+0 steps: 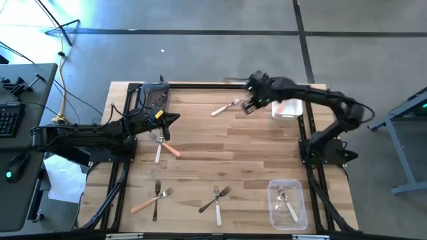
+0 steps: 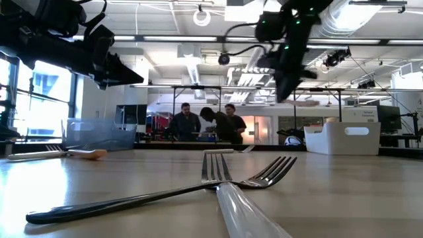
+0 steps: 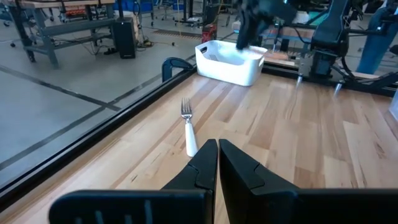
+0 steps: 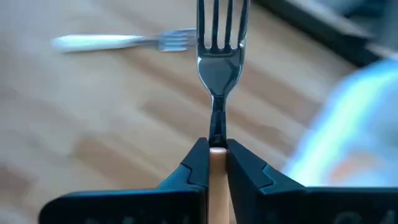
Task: Sort silverware by color (type)
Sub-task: Put the top right orange fork into the white bin
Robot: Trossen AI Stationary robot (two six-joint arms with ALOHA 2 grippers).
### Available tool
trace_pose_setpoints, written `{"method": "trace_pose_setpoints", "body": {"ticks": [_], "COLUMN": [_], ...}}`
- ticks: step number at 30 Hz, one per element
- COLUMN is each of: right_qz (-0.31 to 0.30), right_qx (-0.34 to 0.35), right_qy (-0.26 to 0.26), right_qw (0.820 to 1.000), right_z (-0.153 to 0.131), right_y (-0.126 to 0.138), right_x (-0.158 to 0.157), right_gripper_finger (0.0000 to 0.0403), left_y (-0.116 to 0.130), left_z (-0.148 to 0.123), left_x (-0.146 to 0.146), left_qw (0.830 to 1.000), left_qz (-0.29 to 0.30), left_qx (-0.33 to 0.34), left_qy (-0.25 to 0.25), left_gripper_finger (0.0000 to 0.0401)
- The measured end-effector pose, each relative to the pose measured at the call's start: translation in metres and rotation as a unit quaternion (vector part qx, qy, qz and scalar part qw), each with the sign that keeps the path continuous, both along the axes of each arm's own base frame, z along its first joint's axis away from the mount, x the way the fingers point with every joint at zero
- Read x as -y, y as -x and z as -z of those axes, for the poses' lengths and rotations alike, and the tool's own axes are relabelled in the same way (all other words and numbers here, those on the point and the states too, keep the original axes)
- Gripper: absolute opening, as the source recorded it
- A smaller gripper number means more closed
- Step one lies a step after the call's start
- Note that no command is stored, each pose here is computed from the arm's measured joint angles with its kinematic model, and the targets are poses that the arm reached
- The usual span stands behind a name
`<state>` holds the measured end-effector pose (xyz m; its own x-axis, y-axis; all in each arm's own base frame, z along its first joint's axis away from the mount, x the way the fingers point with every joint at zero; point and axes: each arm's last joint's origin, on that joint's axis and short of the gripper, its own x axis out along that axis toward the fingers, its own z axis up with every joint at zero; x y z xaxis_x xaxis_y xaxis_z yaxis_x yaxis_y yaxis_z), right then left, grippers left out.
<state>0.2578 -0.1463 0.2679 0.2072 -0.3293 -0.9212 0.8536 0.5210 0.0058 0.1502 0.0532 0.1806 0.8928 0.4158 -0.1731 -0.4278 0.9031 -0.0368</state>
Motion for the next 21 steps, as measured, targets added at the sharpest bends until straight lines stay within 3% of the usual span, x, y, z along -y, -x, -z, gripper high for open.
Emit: {"method": "trace_pose_setpoints", "body": {"ticks": [3, 8, 14, 21], "right_qz": [0.057, 0.087, 0.079, 0.065], "right_qx": [-0.044, -0.099, -0.132, -0.146], "right_qy": [0.022, 0.022, -0.003, -0.031], "right_qw": [0.997, 0.991, 0.988, 0.987], "right_z": [-0.013, -0.013, -0.003, 0.011], "right_y": [0.033, 0.065, 0.083, 0.099], "right_x": [0.013, 0.041, 0.067, 0.071], "right_gripper_finger": [0.002, 0.0021, 0.0019, 0.0018], "left_y": [0.0, 0.0, 0.0, 0.0], "left_z": [0.0, 0.0, 0.0, 0.0], "left_x": [0.0, 0.0, 0.0, 0.0], "left_qw": [1.0, 1.0, 1.0, 1.0], "left_qz": [0.001, 0.001, 0.002, 0.002], "left_qx": [-0.001, -0.002, -0.002, -0.002], "left_qy": [-0.004, -0.004, -0.003, -0.004], "left_gripper_finger": [0.0007, 0.0007, 0.0007, 0.0007]}}
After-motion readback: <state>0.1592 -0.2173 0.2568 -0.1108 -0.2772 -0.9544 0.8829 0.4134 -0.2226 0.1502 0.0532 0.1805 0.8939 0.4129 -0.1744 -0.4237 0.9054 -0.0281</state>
